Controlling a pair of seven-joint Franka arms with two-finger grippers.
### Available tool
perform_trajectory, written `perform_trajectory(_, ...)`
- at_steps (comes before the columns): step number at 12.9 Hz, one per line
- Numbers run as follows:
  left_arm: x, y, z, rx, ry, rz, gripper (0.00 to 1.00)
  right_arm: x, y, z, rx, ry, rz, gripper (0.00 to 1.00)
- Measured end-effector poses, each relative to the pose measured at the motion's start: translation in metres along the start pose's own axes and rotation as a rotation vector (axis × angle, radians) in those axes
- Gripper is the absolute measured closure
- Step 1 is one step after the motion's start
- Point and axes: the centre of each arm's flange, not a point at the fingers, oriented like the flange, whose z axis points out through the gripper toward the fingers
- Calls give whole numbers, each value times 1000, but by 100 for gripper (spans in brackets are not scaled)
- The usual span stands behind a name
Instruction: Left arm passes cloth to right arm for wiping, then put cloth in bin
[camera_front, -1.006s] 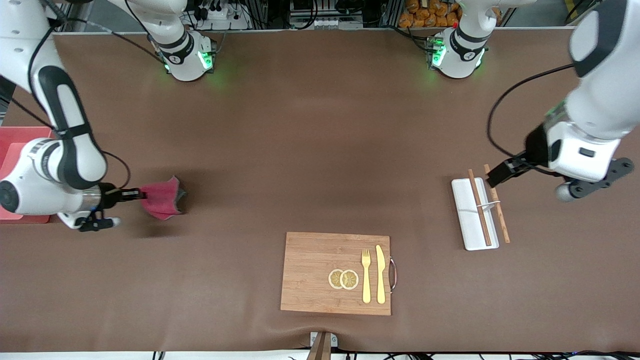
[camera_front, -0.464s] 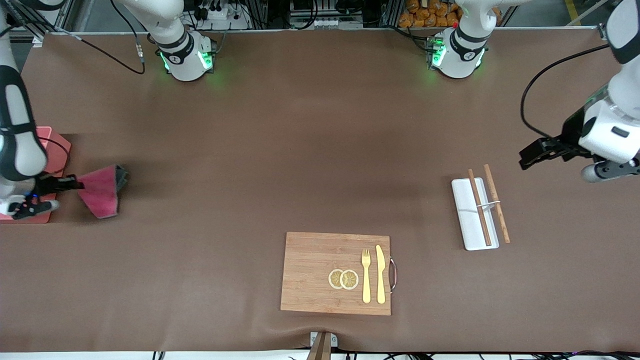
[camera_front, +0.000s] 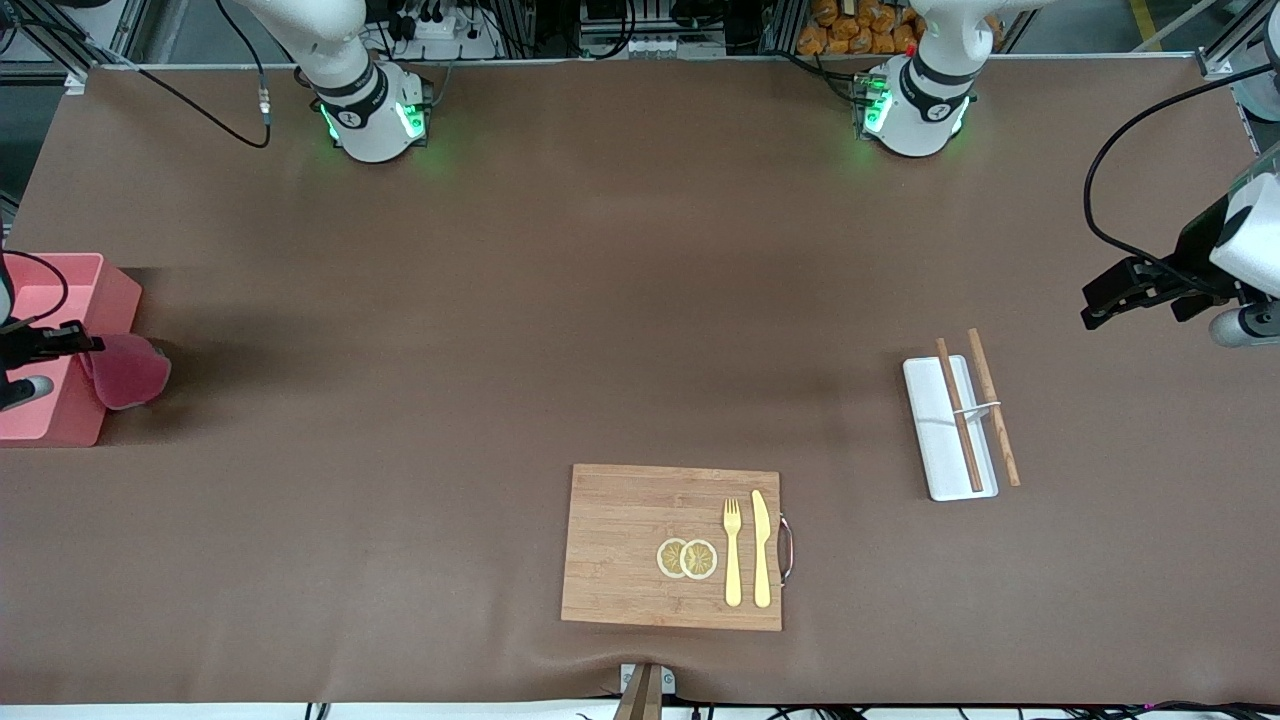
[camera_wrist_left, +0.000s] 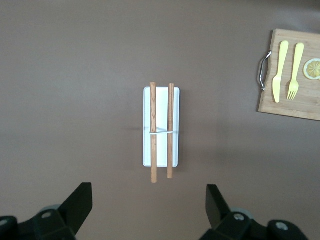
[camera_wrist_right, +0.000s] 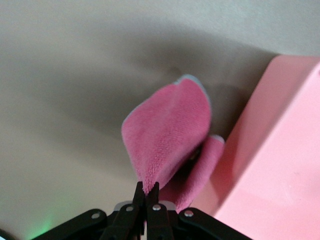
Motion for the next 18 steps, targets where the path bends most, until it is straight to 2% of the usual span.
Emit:
perform_trajectory(2, -6, 0, -12, 2, 9, 2, 0, 27, -10, 25, 0, 3, 6, 97)
perform_trajectory(4, -15, -1, -18, 11, -18, 2, 0, 70, -36, 53, 22, 26, 7, 97)
perform_trajectory(8, -21, -13, -29, 22, -47, -18, 0, 169, -159, 41, 74, 114, 20, 97)
perform_trajectory(10, -28, -11, -41, 22, -46, -14, 0, 197, -215, 36, 135, 133, 21, 97)
perform_trajectory(12, -36, -7, -53, 21, -38, -5, 0, 206, -249, 25, 230, 151, 32, 97)
perform_trajectory(14, -39, -6, -55, 22, -44, -4, 0, 199, -264, -9, 263, 161, 43, 97)
perform_trajectory(16, -39, -8, -54, 23, -46, -7, 0, 176, -264, -57, 241, 186, 20, 97)
perform_trajectory(18, -40, -8, -53, 24, -56, -7, 0, 136, -230, -103, 175, 207, -31, 97)
